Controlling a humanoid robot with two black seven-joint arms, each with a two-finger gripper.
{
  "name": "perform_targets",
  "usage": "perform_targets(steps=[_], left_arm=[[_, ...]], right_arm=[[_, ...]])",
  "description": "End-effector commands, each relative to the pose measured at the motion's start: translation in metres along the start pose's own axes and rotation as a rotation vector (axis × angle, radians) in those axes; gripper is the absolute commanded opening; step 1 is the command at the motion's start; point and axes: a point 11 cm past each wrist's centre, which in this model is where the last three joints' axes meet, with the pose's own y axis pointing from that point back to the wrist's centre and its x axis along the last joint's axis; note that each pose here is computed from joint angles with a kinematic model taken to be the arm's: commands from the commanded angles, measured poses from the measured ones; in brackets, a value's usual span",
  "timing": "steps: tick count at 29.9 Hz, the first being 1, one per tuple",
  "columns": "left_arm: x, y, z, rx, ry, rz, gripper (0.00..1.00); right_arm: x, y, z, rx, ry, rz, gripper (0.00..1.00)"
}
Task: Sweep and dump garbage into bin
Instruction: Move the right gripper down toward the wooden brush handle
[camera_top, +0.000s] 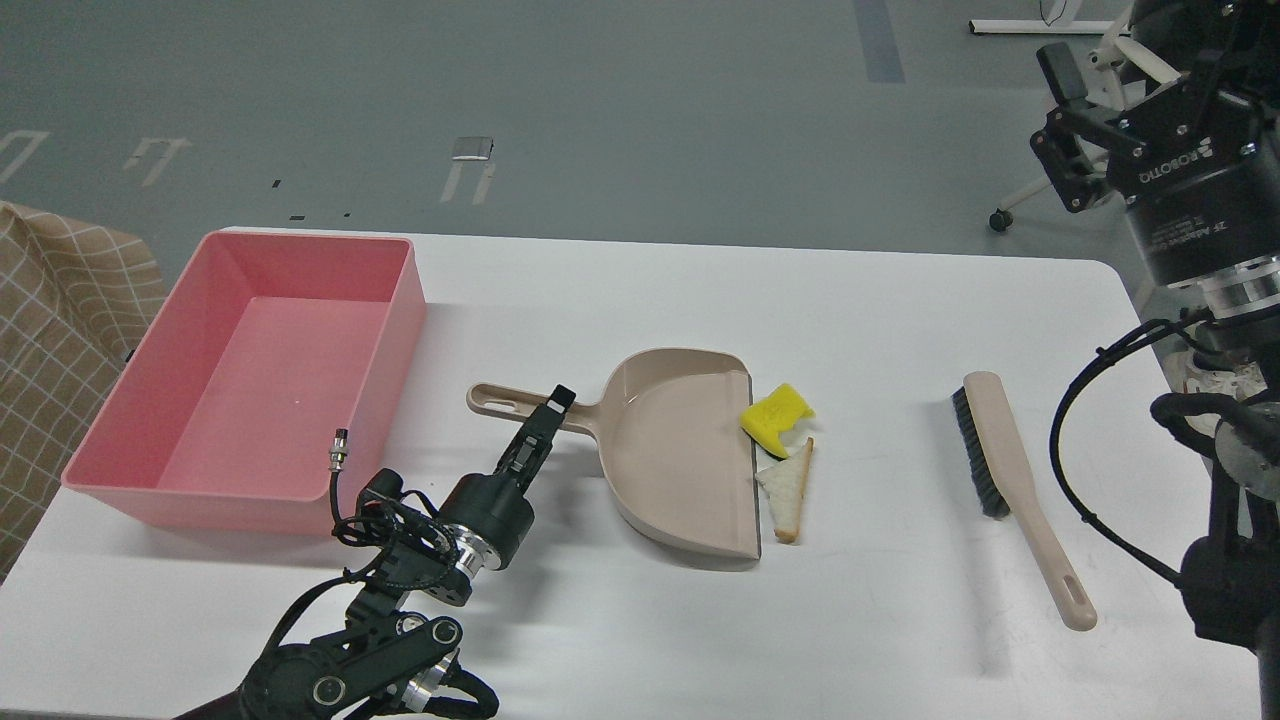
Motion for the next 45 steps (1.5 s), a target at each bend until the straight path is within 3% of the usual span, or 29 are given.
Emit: perform_targets(steps=[1,5,7,10,17,20,23,36,45], left_arm=[[-0.002,0.0,0.001,-0.002,0.005,-0.001,0.18],[-0.002,-0.001,0.002,-0.005,0.006,-0.002,0.18],[-0.003,-0.001,0.005,-0.012,0.009,-0.004,0.18],[-0.003,-0.002,0.007,-0.018,0.011,-0.006,0.19],[-0.004,-0.001,0.007,-0.017,0.012,-0.006,0.19],[-0.004,-0.001,0.007,-0.019,0.01,-0.007,0.19],[-0.003,-0.001,0.007,-0.019,0.007,-0.007,0.19],[-0.002,-0.006,0.012,-0.034,0.004,-0.007,0.2],[0.0,-0.008,0.014,-0.041,0.001,-0.005,0.2]], right_arm=[[0.008,0.006,-0.013,-0.038,0.111,-0.036,1.0],[0.027,0.024,-0.004,-0.208,0.344,-0.033,0.96],[0.051,0.041,0.008,-0.452,0.722,-0.065,0.97],[0.067,0.049,0.007,-0.583,1.003,-0.097,1.0],[0.065,0.051,-0.044,-0.414,1.133,-0.248,1.0],[0.062,0.053,-0.054,-0.401,1.169,-0.301,1.0],[0.065,0.059,-0.055,-0.439,1.195,-0.324,1.0],[0.078,0.153,0.01,-0.879,1.249,-0.544,0.92],[0.048,0.19,0.069,-0.981,1.263,-0.705,0.85]])
